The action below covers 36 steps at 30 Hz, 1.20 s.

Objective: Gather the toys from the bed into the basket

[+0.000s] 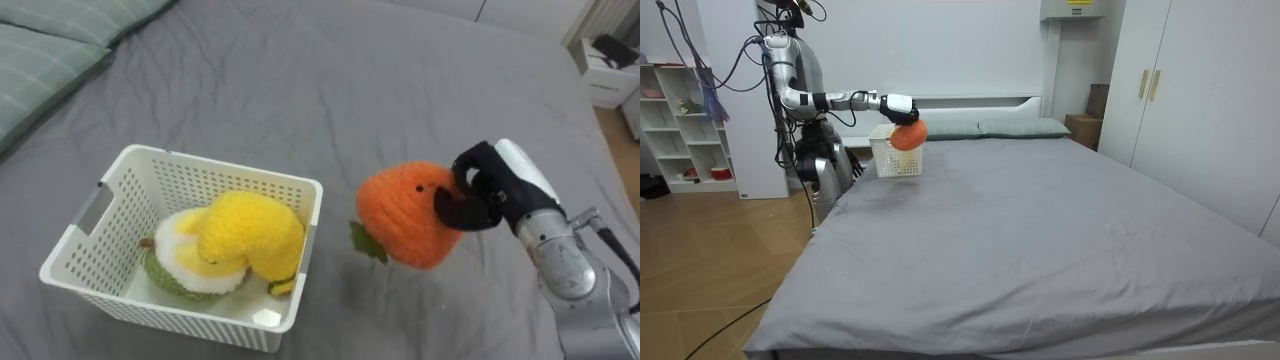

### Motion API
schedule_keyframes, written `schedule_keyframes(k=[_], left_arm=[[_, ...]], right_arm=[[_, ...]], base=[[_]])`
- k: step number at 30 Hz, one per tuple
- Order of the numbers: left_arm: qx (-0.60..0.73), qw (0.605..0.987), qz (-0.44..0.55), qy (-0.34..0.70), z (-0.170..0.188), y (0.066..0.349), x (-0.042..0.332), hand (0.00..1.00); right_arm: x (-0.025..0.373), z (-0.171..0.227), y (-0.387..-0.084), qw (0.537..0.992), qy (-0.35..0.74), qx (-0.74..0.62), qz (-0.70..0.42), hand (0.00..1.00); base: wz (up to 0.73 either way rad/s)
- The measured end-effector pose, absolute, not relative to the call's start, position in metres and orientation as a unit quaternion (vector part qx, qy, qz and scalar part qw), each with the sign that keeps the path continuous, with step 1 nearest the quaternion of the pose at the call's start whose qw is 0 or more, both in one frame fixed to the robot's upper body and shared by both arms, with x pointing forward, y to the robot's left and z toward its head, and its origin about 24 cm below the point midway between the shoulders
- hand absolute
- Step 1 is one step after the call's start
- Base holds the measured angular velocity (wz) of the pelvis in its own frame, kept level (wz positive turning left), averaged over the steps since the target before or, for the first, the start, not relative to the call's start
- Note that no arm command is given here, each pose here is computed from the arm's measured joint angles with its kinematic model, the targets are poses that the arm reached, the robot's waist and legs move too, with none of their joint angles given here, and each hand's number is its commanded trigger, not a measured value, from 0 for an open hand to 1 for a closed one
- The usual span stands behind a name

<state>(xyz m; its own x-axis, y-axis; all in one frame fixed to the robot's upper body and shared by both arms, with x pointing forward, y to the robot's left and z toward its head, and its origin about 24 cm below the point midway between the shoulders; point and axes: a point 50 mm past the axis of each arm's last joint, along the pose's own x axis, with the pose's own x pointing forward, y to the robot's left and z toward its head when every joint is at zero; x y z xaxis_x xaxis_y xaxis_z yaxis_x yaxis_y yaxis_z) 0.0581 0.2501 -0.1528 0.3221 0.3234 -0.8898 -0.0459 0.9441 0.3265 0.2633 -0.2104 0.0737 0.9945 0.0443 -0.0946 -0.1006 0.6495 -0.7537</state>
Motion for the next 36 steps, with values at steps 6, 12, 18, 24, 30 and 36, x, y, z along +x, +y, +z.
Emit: schedule_keyframes(k=[6,12,18,24,30,36], left_arm=[[0.123,0.802,0.116,0.573,-0.153,0.252,0.056,0.00],[0.118,0.806,0.108,0.571,-0.152,0.251,0.059,0.00],[0.117,0.805,0.107,0.572,-0.153,0.251,0.058,0.00],[0.119,0.805,0.104,0.572,-0.153,0.249,0.059,0.00],[0.135,0.806,0.091,0.570,-0.153,0.249,0.063,0.00],[0.136,0.806,0.085,0.570,-0.153,0.248,0.065,0.00]], right_arm=[[0.265,0.096,-0.203,0.910,-0.016,-0.413,0.040,1.00],[0.274,0.127,-0.191,0.907,-0.073,-0.410,0.057,1.00],[0.281,0.144,-0.173,0.906,-0.114,-0.398,0.084,1.00],[0.285,0.148,-0.150,0.896,-0.133,-0.408,0.110,0.76],[0.283,0.143,-0.126,0.878,-0.136,-0.431,0.158,0.45],[0.283,0.141,-0.113,0.873,-0.130,-0.431,0.189,0.00]], base=[[0.02],[0.00],[0.01],[0.09],[0.06],[0.12]])
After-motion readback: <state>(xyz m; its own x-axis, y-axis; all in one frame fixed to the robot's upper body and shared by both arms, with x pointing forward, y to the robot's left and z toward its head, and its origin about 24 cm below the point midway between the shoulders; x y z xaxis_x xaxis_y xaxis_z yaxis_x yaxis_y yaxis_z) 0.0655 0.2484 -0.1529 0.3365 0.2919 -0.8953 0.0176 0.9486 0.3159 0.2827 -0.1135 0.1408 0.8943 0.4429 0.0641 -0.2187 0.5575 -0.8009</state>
